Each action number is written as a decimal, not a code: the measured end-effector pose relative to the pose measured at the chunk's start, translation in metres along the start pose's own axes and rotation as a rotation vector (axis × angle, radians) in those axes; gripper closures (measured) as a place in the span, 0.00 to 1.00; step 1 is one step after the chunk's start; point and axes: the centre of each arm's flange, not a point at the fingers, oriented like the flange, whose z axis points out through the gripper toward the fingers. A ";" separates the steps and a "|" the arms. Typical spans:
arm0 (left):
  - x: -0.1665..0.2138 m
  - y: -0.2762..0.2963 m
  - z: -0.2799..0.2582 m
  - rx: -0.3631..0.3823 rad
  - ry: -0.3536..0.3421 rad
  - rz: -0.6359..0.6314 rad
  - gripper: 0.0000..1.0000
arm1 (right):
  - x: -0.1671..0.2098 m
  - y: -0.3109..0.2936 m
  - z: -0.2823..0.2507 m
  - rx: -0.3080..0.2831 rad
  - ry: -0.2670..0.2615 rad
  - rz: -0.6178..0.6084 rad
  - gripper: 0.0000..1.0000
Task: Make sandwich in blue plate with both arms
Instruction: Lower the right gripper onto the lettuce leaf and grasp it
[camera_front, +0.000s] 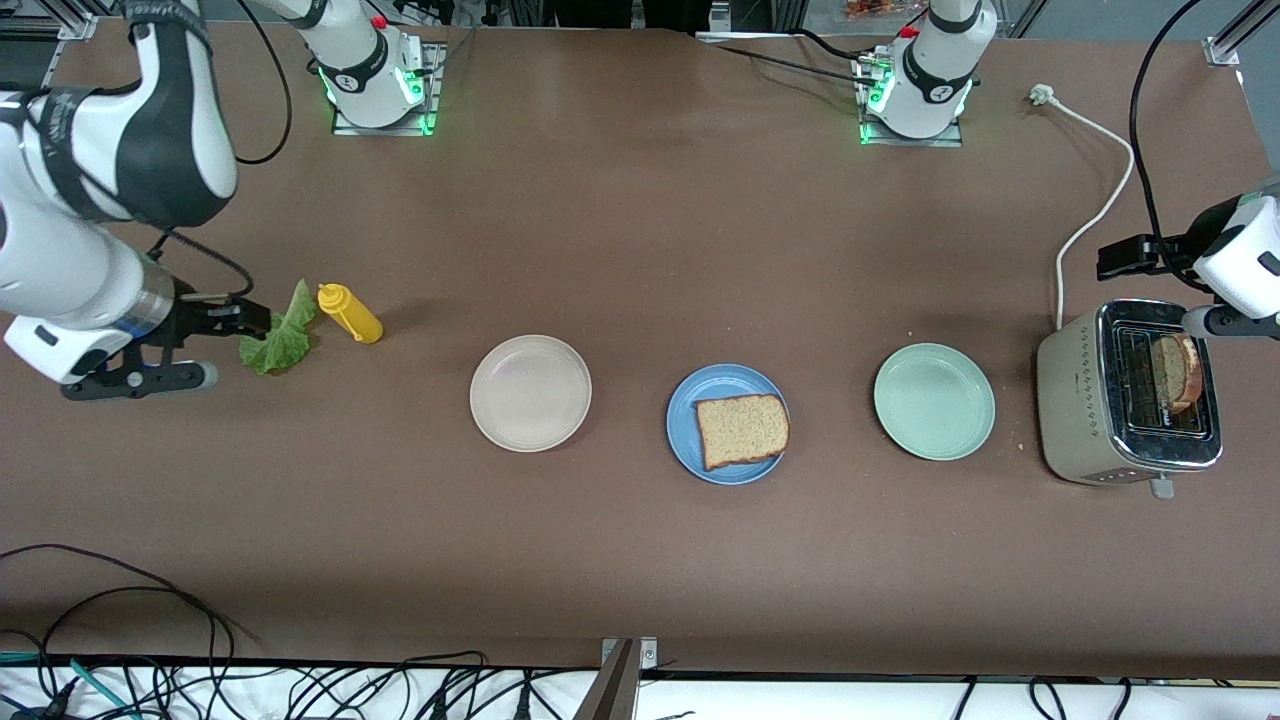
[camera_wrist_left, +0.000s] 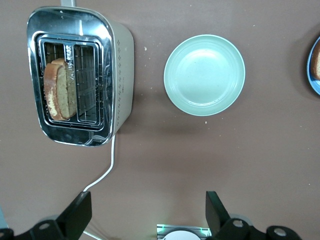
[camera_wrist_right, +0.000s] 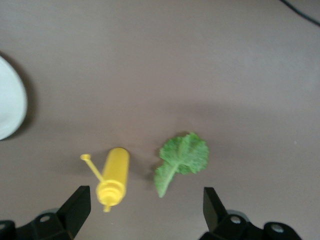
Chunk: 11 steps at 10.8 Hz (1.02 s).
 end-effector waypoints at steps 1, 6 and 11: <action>-0.001 -0.008 -0.001 -0.003 0.002 -0.014 0.00 | -0.002 0.019 0.015 0.002 -0.023 0.022 0.00; -0.015 -0.042 -0.014 -0.020 0.035 -0.080 0.00 | -0.031 0.095 0.116 0.045 -0.183 0.108 0.00; -0.060 -0.024 0.013 -0.027 0.162 -0.114 0.00 | -0.058 0.103 0.233 0.110 -0.279 0.168 0.00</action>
